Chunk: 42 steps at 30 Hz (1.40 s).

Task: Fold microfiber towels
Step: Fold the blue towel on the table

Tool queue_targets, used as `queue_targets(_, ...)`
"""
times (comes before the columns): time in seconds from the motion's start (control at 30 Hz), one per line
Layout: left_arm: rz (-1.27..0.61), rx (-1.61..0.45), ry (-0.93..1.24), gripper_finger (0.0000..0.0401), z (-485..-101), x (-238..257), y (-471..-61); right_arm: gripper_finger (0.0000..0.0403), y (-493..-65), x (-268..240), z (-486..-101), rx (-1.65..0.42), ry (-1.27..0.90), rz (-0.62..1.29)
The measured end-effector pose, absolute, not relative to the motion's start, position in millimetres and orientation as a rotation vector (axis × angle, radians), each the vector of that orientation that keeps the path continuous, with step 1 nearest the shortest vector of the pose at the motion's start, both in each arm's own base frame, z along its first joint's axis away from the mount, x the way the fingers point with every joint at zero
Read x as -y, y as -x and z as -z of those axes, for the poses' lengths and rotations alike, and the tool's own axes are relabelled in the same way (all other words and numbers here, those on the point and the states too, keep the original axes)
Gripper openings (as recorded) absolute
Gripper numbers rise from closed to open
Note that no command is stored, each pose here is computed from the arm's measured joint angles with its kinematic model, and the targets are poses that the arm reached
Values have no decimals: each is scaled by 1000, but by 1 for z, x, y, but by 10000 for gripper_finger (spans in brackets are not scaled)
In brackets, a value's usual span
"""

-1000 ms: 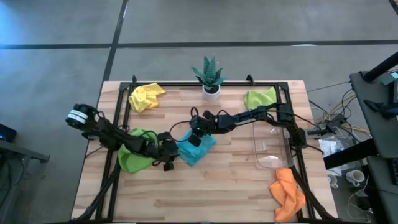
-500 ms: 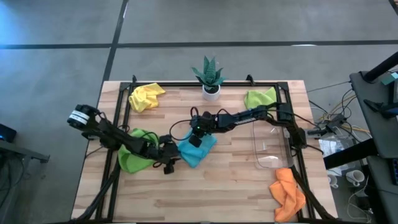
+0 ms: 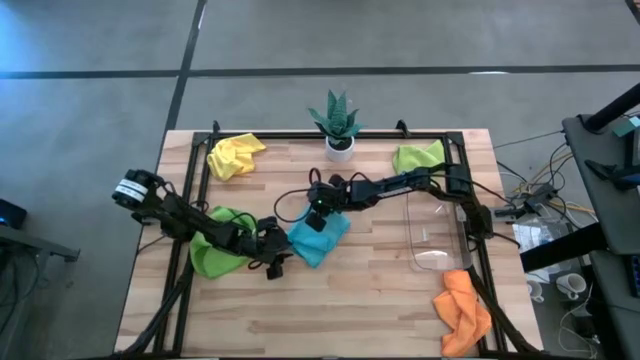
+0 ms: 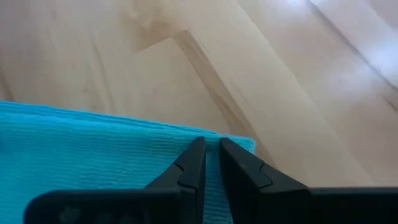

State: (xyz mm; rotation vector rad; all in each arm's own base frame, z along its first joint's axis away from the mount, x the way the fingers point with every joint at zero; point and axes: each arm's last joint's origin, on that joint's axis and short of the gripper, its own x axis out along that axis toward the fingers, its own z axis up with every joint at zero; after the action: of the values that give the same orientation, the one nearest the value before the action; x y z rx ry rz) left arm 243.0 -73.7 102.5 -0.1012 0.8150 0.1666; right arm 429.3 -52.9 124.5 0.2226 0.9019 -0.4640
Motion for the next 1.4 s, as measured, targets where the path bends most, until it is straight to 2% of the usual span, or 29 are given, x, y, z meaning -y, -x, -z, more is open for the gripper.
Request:
queue_targets(0.3,-159,-813,100,144,-104,74,-242,43,-429,58,-126,-904,-229,472)
queue_targets(0.6,-126,-798,97,144,-114,74,-241,43,-428,55,-148,-866,-271,391)
queue_targets(1.0,-96,-792,117,144,-116,75,-240,43,-439,42,-116,-901,-351,186)
queue_targets(1.2,-99,-798,130,144,-114,75,-240,43,-437,50,-113,-897,-294,325)
queue_targets(1.4,-102,-800,139,144,-113,75,-238,43,-433,58,-121,-905,-263,375)
